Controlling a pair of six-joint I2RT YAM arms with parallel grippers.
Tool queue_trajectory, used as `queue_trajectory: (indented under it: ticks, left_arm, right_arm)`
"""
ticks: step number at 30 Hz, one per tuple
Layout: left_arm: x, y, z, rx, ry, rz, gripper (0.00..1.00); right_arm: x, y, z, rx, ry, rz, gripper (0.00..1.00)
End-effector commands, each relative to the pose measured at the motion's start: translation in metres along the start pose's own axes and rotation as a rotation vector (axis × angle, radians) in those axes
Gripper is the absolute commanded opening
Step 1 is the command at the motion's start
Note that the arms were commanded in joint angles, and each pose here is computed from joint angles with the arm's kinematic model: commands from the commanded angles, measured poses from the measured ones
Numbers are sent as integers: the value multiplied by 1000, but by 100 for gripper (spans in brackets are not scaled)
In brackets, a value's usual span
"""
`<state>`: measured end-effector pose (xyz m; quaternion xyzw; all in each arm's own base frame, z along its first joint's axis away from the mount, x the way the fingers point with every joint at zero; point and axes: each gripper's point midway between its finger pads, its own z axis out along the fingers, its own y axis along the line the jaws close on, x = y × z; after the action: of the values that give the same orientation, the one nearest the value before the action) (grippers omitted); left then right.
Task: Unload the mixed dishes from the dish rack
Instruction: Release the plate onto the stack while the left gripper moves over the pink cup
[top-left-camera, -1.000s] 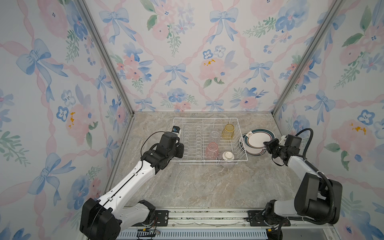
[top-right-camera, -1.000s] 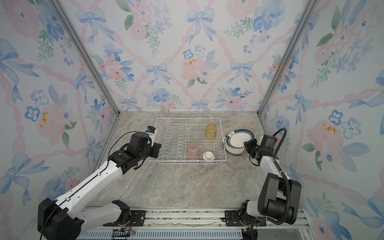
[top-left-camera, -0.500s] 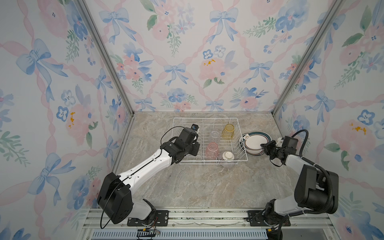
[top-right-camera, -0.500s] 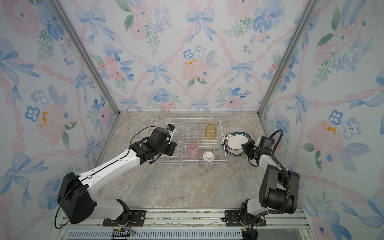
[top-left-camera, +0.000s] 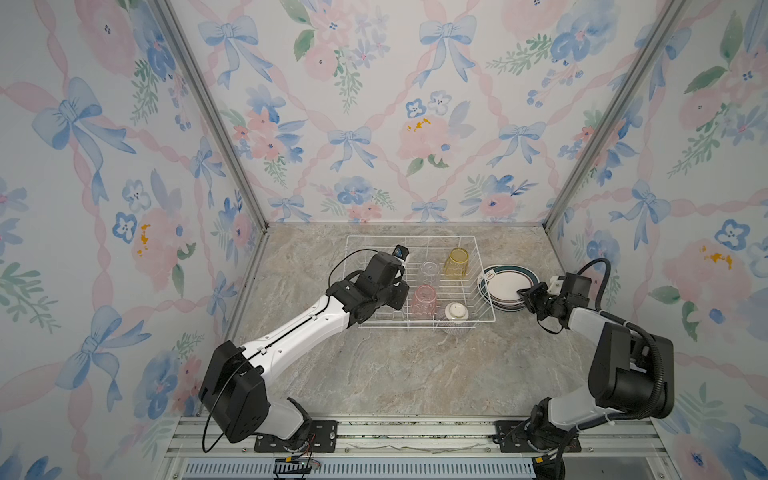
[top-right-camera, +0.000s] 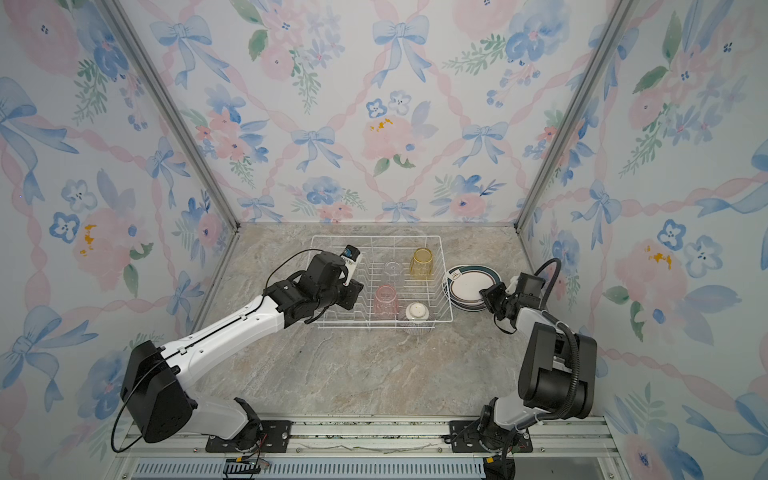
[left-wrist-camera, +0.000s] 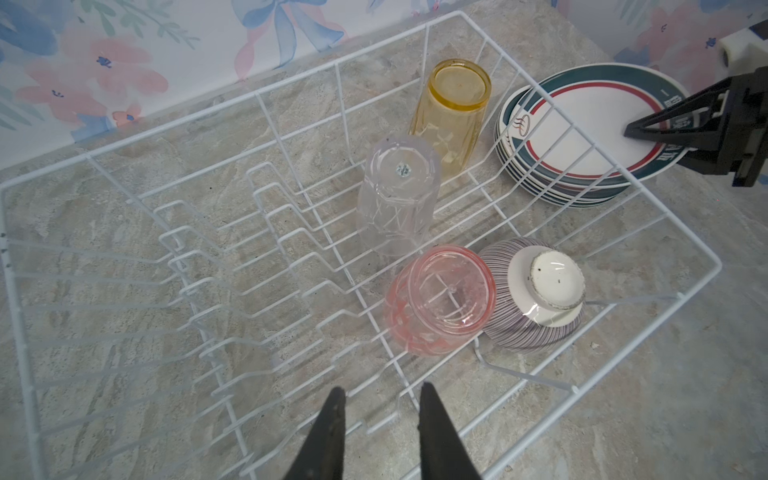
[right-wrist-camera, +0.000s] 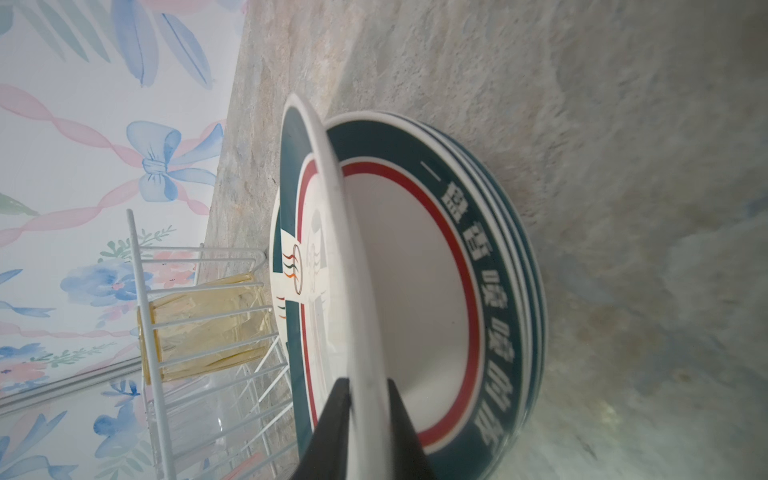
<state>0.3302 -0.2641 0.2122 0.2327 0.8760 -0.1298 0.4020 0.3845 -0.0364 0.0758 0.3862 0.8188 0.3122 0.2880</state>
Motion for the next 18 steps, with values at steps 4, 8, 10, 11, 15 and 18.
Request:
queue_trajectory:
  ticks: [4,8,10,11,15,18]
  left_arm:
    - [-11,-9,0,35,-20,27,27]
    - [-9,-12,1,45,-13,32,27]
    - [-8,-12,1,46,-11,35,27]
    - [-7,-12,1,48,-10,37,27]
    - [-6,-12,1,46,-9,46,27]
    - [-4,-11,1,44,-6,49,27]
  right_arm:
    - [9,0,-2,37,46,-48,38]
    - [8,4,-13,59,42,-86,49]
    - [9,5,-20,85,42,-105,56]
    - [8,5,-23,102,41,-142,59]
    - [8,-2,-37,185,40,-209,69]
    - [9,-8,-41,239,54,-245,75]
